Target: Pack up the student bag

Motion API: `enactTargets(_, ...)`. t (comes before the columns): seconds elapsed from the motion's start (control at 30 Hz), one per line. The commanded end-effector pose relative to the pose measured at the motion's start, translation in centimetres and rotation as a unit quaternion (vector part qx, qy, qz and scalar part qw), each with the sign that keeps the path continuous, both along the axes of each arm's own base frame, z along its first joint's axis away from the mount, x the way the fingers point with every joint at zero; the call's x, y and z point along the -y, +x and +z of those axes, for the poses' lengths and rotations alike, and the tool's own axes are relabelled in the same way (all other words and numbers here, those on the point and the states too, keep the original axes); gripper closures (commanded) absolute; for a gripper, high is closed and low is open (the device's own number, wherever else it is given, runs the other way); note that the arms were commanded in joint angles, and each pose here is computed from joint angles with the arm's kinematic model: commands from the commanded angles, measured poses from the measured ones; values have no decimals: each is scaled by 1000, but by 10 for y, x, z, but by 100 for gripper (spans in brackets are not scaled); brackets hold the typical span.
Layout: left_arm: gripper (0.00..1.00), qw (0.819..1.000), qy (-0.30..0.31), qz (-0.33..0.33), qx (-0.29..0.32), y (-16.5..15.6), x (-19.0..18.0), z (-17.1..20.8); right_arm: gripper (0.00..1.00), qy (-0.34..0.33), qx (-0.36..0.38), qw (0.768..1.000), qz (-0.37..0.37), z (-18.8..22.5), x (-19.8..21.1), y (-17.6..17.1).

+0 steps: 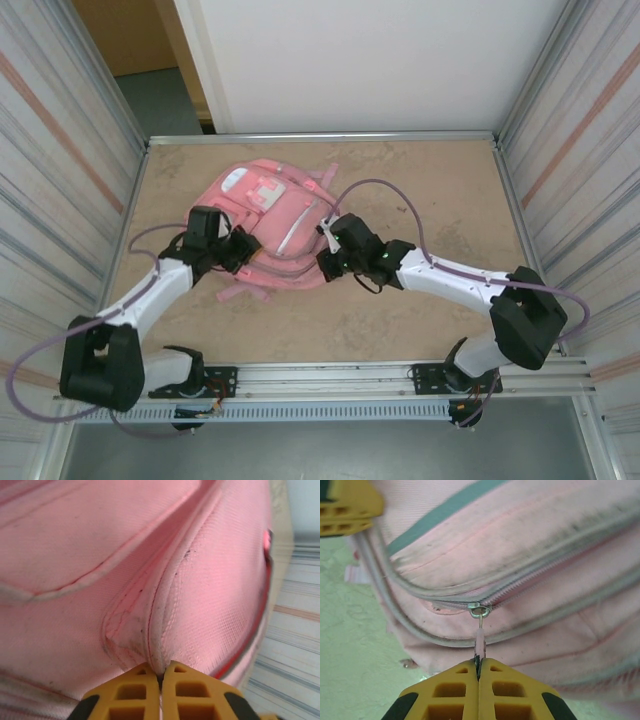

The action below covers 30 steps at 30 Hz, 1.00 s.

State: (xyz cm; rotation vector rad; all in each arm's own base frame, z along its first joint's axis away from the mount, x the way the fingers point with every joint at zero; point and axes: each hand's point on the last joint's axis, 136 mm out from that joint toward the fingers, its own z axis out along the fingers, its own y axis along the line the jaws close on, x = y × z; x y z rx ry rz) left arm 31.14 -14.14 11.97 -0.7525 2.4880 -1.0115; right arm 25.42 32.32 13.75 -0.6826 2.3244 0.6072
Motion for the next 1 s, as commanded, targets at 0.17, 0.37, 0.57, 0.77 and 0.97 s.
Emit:
enactTargets(0.17, 55, 999, 17, -42, 11, 38, -18, 18, 100, -29, 2, 999, 23, -7, -16, -11)
enactTargets(0.37, 41, 1000, -7, -2, -5, -16, -12, 12, 100, 0, -43, 998, 34, -10, -5, -14)
enactTargets(0.57, 40, 999, -13, 17, 28, -39, 21, 15, 100, -3, -72, 996, 55, -31, -8, -30)
enactTargets(0.77, 41, 998, 37, 7, 43, -34, 50, 5, 100, -4, -72, 995, 62, -43, -14, -35)
enactTargets(0.97, 46, 999, 39, 1, 26, -18, 68, -17, 100, 0, -73, 995, 65, -47, -18, -36)
